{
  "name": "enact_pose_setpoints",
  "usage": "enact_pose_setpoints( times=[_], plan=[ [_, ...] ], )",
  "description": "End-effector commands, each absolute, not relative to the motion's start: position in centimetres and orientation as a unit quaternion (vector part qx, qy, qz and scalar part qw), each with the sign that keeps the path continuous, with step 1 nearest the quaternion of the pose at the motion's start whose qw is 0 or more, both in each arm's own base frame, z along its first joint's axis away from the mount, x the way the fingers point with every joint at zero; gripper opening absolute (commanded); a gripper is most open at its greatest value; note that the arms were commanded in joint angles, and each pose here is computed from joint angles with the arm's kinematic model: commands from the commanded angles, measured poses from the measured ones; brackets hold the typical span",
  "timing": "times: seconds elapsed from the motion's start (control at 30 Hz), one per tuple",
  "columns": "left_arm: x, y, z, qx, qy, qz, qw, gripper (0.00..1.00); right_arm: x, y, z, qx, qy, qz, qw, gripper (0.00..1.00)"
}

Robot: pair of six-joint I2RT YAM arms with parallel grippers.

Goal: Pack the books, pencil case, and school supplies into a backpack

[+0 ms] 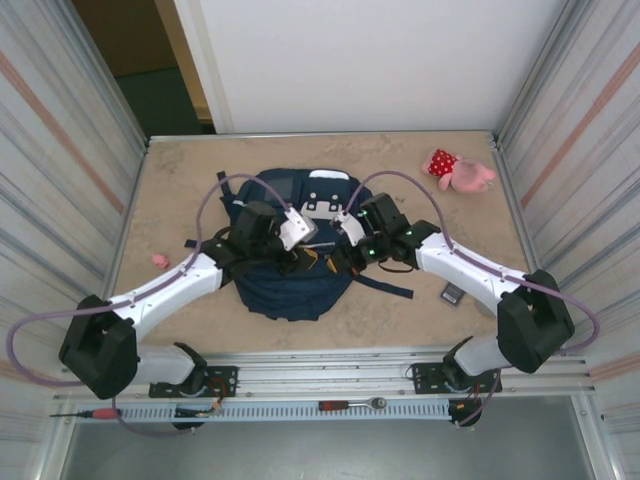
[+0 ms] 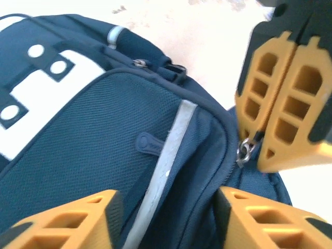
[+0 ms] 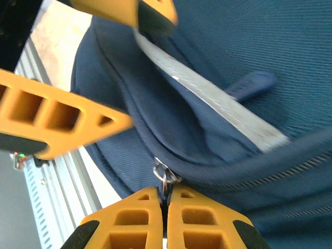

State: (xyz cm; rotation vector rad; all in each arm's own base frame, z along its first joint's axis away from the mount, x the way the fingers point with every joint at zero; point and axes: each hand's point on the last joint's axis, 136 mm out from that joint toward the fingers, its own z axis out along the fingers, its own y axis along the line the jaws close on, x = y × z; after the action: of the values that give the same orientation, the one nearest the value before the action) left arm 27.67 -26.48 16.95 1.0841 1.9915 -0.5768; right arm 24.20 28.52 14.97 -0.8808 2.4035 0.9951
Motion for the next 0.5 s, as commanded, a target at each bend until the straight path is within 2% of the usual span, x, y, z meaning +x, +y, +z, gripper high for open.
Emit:
enact_pose_setpoints(
  times=[0.0, 0.13, 0.27, 0.47],
  plan=[
    [30.0, -23.3, 21.7, 0.263, 0.827, -0.273, 0.414, 0.61, 24.9, 26.1, 15.1, -0.247, 0.887, 0.35, 0.171, 0.0],
    [30.2, -18.0, 20.0, 0.102, 0.891, -0.261, 0.358, 0.64, 25.5, 24.9, 14.5, -0.241, 0.905, 0.312, 0.161, 0.0],
    [29.1, -14.4, 17.1, -0.02, 0.912, -0.268, 0.311, 0.64, 25.4, 25.6, 14.7, -0.253, 0.911, 0.287, 0.153, 0.0],
    [28.1, -15.0, 14.5, -0.071, 0.905, -0.313, 0.279, 0.61, 23.8, 28.2, 15.3, -0.263, 0.909, 0.294, 0.132, 0.0]
  ],
)
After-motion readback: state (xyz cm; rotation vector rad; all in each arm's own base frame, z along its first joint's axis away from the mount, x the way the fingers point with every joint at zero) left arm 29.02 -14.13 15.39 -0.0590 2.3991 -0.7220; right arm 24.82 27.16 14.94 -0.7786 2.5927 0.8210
